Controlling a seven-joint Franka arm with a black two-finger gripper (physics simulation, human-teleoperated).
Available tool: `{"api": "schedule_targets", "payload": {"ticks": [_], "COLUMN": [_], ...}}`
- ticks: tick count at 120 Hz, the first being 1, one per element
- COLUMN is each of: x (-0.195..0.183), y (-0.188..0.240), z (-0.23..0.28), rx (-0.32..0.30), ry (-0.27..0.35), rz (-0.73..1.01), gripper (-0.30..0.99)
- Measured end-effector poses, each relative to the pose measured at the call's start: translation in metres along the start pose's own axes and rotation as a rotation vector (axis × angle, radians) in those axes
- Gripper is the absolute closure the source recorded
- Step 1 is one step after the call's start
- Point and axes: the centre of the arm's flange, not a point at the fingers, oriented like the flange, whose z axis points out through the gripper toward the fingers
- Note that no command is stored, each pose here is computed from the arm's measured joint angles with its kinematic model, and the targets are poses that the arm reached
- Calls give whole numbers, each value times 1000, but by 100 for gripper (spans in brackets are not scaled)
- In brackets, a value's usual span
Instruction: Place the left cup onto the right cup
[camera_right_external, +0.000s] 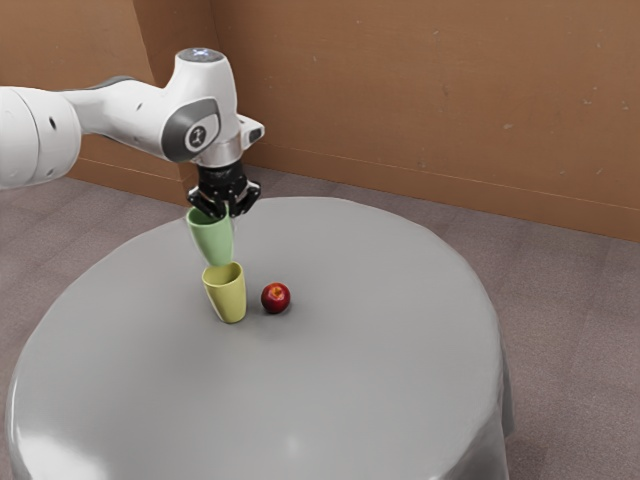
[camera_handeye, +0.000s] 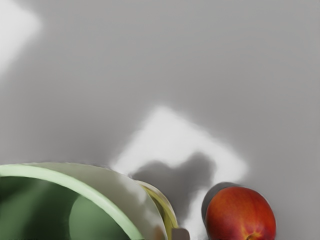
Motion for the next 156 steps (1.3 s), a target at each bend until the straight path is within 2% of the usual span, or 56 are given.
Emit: {"api": "schedule_targets", "payload": {"ticks": [55, 121, 156], "x": [-21, -14, -13], "y": [9, 7, 9], "z": [-4, 11, 31], "rx": [5, 27, 38], "ry": [-13, 2, -14], "rz": [-28, -56, -64], "gripper": [78, 78, 78]}}
